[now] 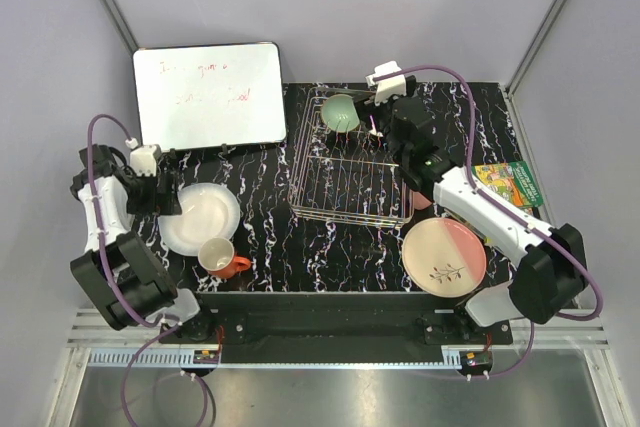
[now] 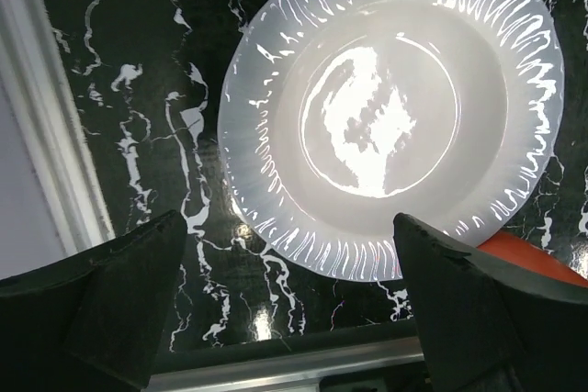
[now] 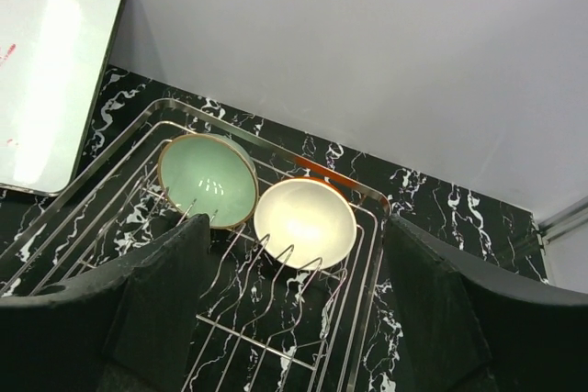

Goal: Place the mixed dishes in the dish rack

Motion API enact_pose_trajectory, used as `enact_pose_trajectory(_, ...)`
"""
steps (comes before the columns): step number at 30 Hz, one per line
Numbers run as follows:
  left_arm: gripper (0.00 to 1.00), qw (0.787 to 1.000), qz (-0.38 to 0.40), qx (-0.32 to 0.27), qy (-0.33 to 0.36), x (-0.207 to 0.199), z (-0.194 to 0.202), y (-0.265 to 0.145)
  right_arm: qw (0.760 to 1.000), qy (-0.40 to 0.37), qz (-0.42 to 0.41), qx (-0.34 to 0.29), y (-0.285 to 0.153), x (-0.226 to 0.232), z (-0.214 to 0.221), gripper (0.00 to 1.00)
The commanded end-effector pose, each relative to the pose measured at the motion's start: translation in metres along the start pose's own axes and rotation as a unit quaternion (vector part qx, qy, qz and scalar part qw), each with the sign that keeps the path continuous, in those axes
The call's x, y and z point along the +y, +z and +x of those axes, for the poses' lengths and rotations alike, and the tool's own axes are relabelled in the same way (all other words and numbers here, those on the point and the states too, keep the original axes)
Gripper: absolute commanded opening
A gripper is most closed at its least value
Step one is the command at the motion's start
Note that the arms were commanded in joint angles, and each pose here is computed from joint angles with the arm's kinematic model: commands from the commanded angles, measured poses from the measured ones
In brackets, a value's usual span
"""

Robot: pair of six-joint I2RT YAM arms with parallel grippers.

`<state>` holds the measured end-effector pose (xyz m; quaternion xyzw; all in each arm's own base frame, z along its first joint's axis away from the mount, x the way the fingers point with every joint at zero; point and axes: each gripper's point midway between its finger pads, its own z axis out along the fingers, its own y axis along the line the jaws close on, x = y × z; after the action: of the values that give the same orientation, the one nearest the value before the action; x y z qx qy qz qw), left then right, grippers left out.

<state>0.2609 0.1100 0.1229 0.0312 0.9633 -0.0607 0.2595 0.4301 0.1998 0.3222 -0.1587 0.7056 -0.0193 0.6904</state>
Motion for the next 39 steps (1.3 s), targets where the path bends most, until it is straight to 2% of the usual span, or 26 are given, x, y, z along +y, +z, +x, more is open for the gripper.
enact_pose_trajectory(1,0.99,0.999,0.04,0.0,0.02,-0.003,0.009,0.025,0.998,0.035,-0.009,-0.043,-0.013,-0.004,-0.034,0.82)
enact_pose_trajectory(4,0.99,0.998,0.061,0.017,0.026,0.001,0.026,0.041,0.998,0.036,-0.012,-0.042,-0.016,-0.005,-0.038,0.82)
enact_pose_trajectory(6,0.99,0.997,0.067,0.024,0.006,0.012,0.033,0.048,0.998,0.036,-0.01,-0.042,-0.019,-0.007,-0.04,0.82)
enact_pose_trajectory(10,0.99,0.997,0.072,0.02,-0.009,0.024,0.03,0.055,0.999,0.036,-0.013,-0.038,-0.026,-0.011,-0.043,0.81)
enact_pose_trajectory(16,0.99,0.994,0.107,0.02,-0.005,0.012,0.038,0.065,0.999,0.04,-0.016,-0.019,-0.031,-0.011,-0.038,0.8)
enact_pose_trajectory(21,0.89,0.986,0.161,0.037,0.002,-0.008,0.052,0.067,0.999,0.036,-0.017,-0.005,-0.031,-0.01,-0.032,0.79)
enact_pose_trajectory(26,0.83,0.981,0.187,0.045,0.002,-0.016,0.059,0.068,0.999,0.031,-0.014,-0.001,-0.035,-0.013,-0.03,0.79)
enact_pose_trajectory(33,0.55,0.976,0.214,0.047,-0.009,-0.024,0.064,0.075,1.0,0.027,-0.009,0.001,-0.042,-0.018,-0.027,0.79)
enact_pose_trajectory(34,0.46,0.976,0.214,0.048,-0.011,-0.023,0.065,0.076,1.0,0.027,-0.007,0.003,-0.042,-0.019,-0.026,0.79)
enact_pose_trajectory(37,0.33,0.977,0.209,0.044,-0.006,-0.022,0.062,0.074,1.0,0.026,-0.006,0.006,-0.045,-0.019,-0.023,0.79)
enact_pose_trajectory(38,0.24,0.977,0.208,0.043,-0.01,-0.021,0.06,0.073,1.0,0.026,-0.006,0.006,-0.046,-0.02,-0.022,0.79)
enact_pose_trajectory(39,0.19,0.978,0.205,0.04,-0.008,-0.019,0.056,0.071,1.0,0.026,-0.005,0.007,-0.046,-0.02,-0.021,0.79)
